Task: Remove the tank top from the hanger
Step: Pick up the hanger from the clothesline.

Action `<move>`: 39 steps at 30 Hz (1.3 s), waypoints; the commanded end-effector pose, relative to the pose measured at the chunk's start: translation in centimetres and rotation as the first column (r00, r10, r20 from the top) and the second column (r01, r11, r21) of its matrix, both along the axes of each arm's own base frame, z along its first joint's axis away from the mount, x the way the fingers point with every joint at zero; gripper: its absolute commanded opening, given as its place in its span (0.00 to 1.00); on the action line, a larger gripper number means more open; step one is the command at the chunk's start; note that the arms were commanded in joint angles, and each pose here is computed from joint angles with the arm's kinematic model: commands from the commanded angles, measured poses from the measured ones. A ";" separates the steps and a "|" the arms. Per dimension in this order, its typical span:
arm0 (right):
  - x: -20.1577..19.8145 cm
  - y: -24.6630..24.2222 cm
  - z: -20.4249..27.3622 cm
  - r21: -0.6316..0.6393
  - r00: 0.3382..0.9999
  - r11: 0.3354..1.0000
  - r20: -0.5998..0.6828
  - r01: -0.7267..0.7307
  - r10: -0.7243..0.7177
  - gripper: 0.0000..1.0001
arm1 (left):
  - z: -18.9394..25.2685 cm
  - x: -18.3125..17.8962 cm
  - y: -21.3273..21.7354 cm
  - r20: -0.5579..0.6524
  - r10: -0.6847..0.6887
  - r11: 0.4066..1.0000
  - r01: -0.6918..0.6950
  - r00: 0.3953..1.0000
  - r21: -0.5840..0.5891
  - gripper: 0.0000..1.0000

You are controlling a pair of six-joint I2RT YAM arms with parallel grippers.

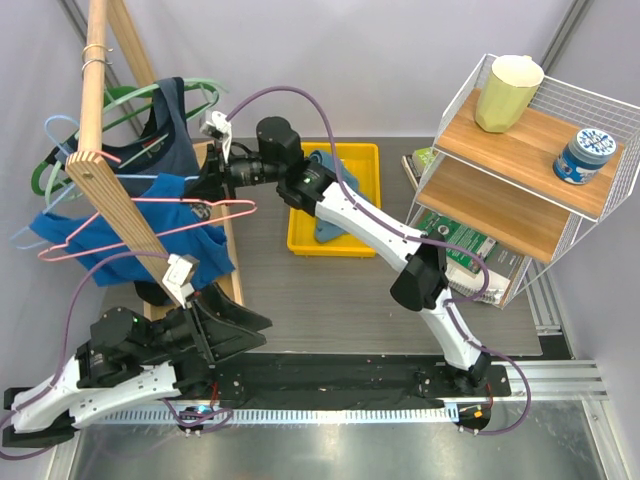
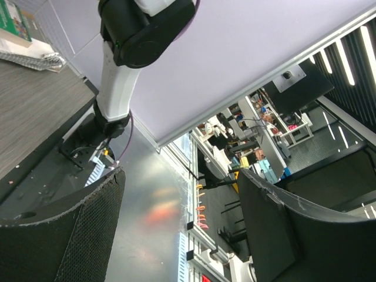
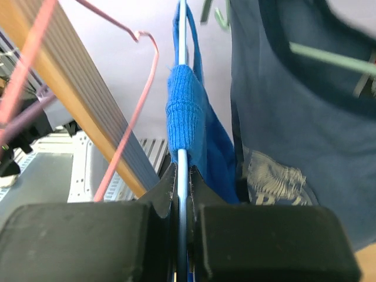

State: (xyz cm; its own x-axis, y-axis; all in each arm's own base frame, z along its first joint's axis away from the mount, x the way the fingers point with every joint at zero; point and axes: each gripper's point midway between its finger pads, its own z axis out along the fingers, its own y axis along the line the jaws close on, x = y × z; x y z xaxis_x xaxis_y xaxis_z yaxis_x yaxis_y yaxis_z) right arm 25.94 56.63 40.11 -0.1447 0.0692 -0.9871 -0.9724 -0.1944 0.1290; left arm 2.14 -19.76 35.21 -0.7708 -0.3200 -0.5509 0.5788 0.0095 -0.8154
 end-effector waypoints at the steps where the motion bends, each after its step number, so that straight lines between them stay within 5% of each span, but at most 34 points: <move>1: -0.6 -1.2 3.8 0.046 0.999 0.999 0.046 0.016 -0.018 0.01 | 3.0 -0.9 0.2 0.072 -0.041 0.997 0.046 0.997 -0.069 0.78; 20: -1.1 0.7 -0.3 -0.012 1.000 1.000 0.010 0.029 -0.029 0.01 | 4.5 -1.6 0.4 0.102 -0.066 0.990 0.078 0.993 -0.119 0.78; 31: -0.2 -4.7 -2.6 -0.044 0.997 0.996 -0.006 0.073 -0.073 0.01 | 5.0 -1.7 -1.2 0.122 -0.107 0.989 0.118 0.987 -0.086 0.79; 39: 0.6 -12.1 -5.6 -0.093 0.960 0.959 -0.051 0.269 -0.274 0.01 | 5.8 -1.5 -3.5 0.153 -0.137 0.987 0.148 0.979 -0.060 0.80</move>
State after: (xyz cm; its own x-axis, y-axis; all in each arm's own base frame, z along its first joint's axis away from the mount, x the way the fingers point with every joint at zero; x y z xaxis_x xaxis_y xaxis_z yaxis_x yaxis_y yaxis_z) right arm 26.43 48.04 28.35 -0.3247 -0.1394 -0.9355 -0.9457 0.0333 0.3233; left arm 1.34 -22.86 37.74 -0.7618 -0.2395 -0.6020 0.6295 -0.0540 -0.7751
